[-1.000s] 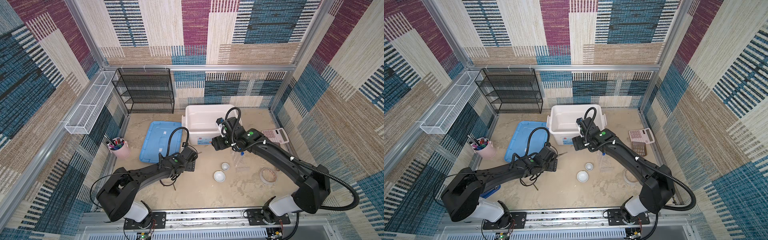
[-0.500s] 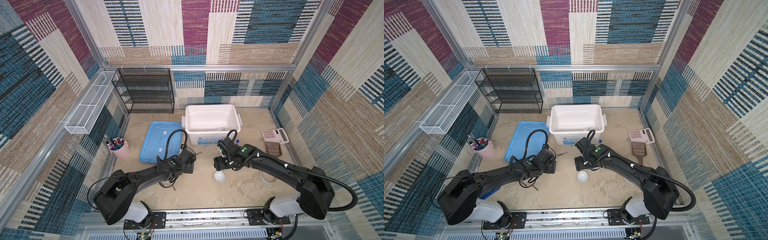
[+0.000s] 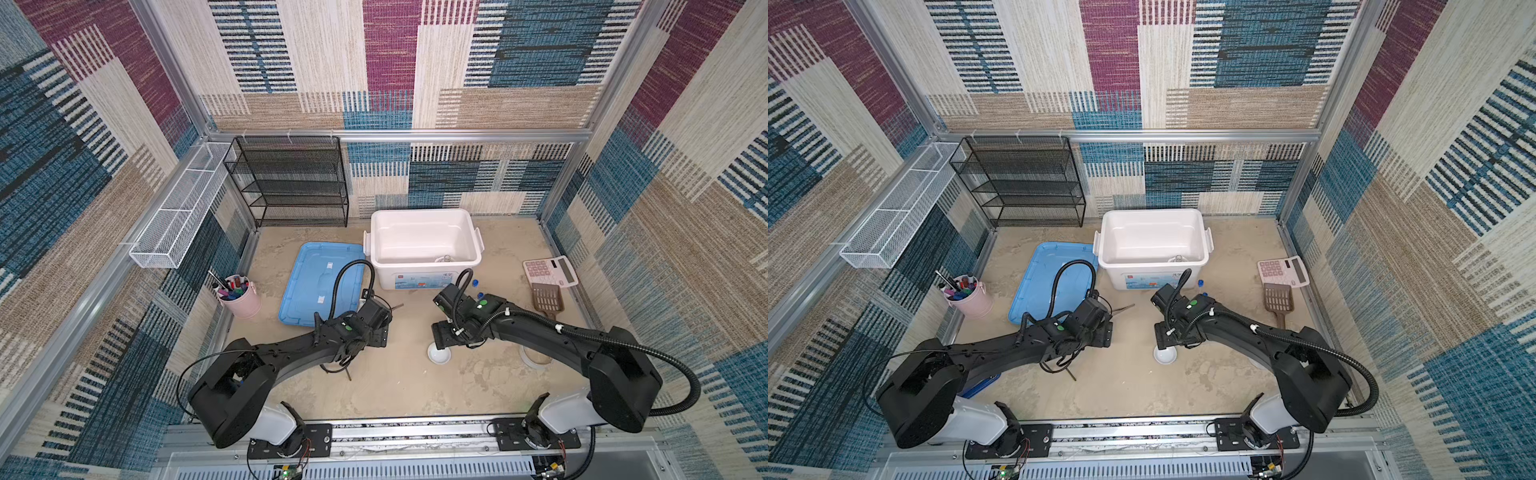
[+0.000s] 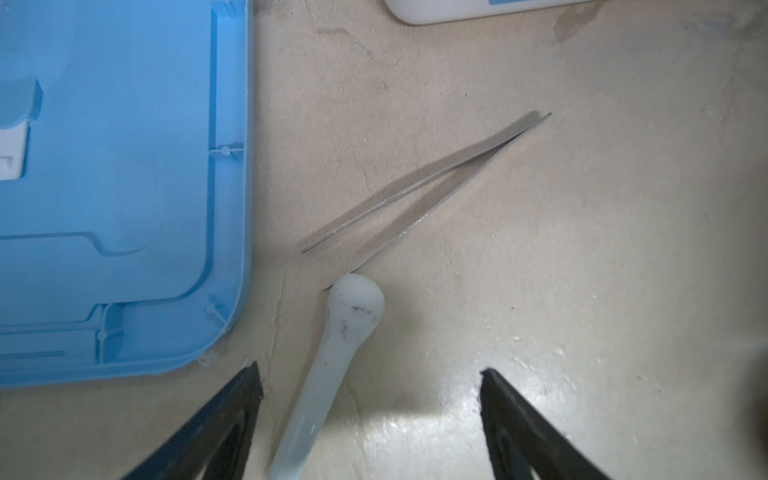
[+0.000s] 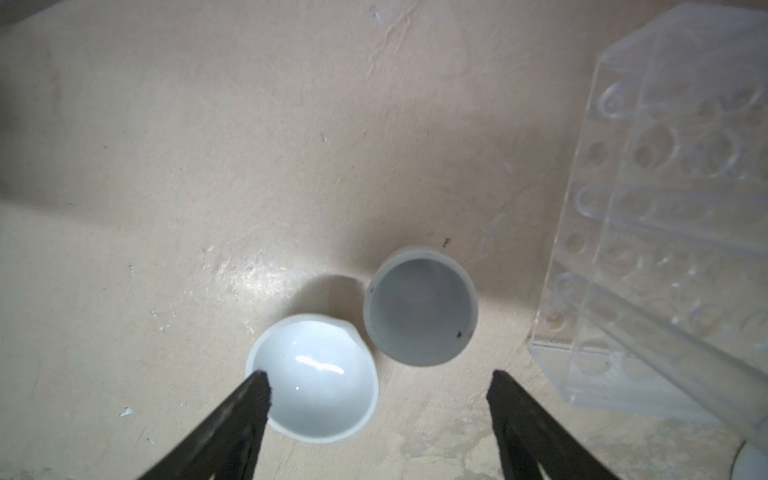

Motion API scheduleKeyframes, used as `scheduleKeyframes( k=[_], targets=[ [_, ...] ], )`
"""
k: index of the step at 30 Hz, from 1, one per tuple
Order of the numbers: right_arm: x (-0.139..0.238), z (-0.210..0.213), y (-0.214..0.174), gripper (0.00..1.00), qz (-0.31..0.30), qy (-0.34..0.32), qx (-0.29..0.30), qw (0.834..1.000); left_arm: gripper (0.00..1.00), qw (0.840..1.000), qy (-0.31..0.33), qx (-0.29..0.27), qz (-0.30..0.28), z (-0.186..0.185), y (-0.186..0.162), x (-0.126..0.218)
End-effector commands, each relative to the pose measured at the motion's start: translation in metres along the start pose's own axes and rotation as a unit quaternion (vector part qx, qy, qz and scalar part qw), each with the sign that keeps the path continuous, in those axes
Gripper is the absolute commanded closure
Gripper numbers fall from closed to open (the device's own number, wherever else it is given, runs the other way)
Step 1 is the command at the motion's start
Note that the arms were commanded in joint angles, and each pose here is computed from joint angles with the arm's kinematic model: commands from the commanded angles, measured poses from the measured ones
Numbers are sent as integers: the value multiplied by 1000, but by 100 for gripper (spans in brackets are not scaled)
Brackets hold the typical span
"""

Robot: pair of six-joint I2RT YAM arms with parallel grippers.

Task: Organize the chemistry lab equipment
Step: 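Move the right gripper back toward the white porcelain cups, then lower the right gripper onto the taller white cup and grip its rim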

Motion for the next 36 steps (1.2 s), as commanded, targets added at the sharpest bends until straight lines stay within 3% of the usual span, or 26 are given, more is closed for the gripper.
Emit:
scheduleKeyframes(
  k=[1,11,21,36],
  targets=[
    [-5,-1,8,15,-11,-6,-7,1000,15,1000,-2,0,-5,0,2,1],
    [-13,-10,15,18,-11,-7,-13,1000,15,1000,-5,1,-1,-1,1,2],
    [-22,-12,9,32,3,-1,-6,1000,15,1000,-8,-1,1,-2,0,3],
    [-30,-11,13,42,-1,1,6,1000,15,1000,-12,-4,3,-4,2,4]
  ],
)
Point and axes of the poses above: each gripper's point midway between its finger pads, its own x axis back along the fingers, its own z axis along the line the jaws close on, y = z × x, the point moved 4 cm from there along x, back along the fingers, and after that the axes turned 8 degrees about x, right-handed, at the moved point
